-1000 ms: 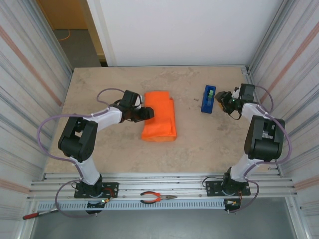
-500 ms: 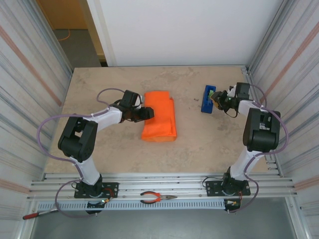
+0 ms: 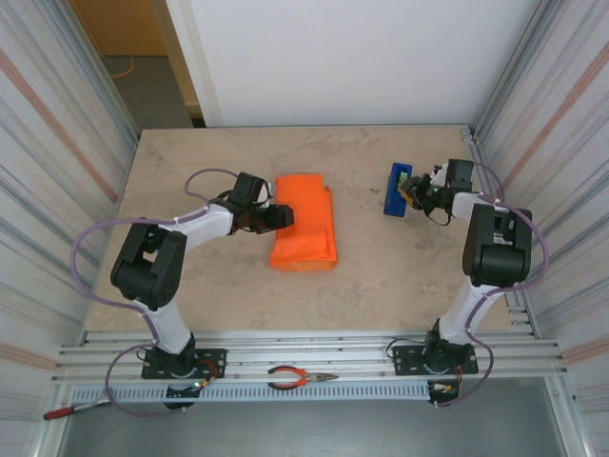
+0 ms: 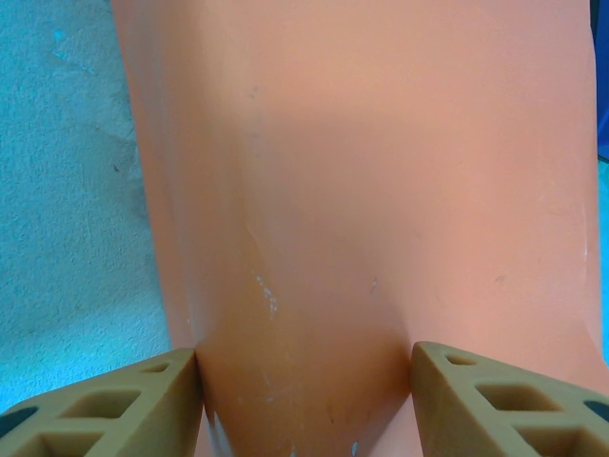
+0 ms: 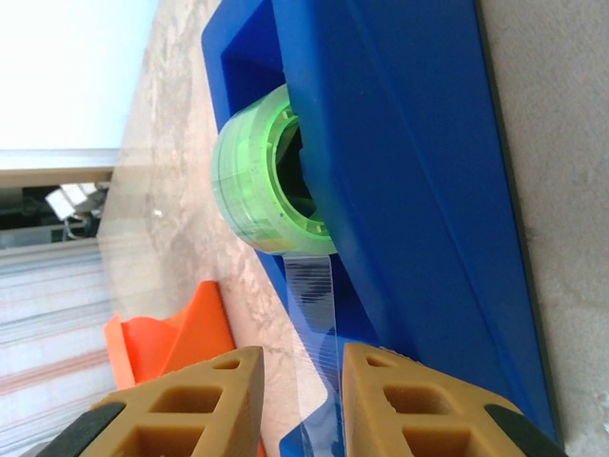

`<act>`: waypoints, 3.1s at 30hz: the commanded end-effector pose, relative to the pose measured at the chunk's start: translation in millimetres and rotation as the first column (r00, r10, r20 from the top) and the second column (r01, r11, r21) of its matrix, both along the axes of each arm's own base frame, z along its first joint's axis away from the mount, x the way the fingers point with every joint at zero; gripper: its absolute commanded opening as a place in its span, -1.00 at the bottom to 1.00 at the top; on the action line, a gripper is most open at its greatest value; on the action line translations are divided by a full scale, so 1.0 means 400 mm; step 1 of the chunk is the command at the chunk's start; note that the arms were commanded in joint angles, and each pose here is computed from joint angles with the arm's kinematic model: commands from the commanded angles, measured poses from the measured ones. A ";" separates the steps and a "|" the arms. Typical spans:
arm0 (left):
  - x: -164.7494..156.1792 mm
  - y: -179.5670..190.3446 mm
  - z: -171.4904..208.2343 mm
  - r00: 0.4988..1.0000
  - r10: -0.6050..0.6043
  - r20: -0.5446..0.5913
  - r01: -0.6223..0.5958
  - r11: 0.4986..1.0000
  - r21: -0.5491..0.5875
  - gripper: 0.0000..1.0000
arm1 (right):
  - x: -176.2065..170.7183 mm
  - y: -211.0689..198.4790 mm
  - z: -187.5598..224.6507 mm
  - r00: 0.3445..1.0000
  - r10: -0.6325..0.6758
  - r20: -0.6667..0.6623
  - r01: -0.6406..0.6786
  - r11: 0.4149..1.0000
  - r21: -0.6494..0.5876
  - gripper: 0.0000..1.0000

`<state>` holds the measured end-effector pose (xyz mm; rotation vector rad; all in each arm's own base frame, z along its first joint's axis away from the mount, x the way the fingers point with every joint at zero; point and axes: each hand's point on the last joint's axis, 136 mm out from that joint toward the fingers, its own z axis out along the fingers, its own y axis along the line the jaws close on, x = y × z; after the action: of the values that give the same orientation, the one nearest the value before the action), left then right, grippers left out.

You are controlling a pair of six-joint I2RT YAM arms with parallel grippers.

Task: Wrap the gift box in paper

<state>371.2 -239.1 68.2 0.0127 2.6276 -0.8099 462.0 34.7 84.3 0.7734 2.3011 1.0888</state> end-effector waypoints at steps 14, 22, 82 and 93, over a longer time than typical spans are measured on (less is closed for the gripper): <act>-0.100 0.060 -0.137 0.986 -0.003 -0.165 0.032 0.984 0.174 0.14 | -0.014 -0.004 -0.031 0.999 -0.053 0.001 0.052 0.986 0.156 -0.46; -0.100 0.060 -0.139 0.986 -0.003 -0.166 0.032 0.984 0.174 0.14 | -0.015 -0.007 -0.035 0.998 -0.058 0.002 0.057 0.984 0.170 -0.55; -0.105 0.061 -0.152 0.985 0.000 -0.173 0.031 0.984 0.177 0.14 | -0.167 0.066 0.052 0.999 -0.049 0.014 0.047 0.988 0.144 -1.00; -0.101 0.056 -0.148 0.985 0.001 -0.170 0.029 0.985 0.171 0.14 | -0.179 0.051 -0.034 0.995 -0.084 -0.048 0.089 0.990 0.113 -1.00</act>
<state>371.1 -239.1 68.3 0.0124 2.6269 -0.8103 398.2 51.5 87.9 0.9258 2.1923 1.1939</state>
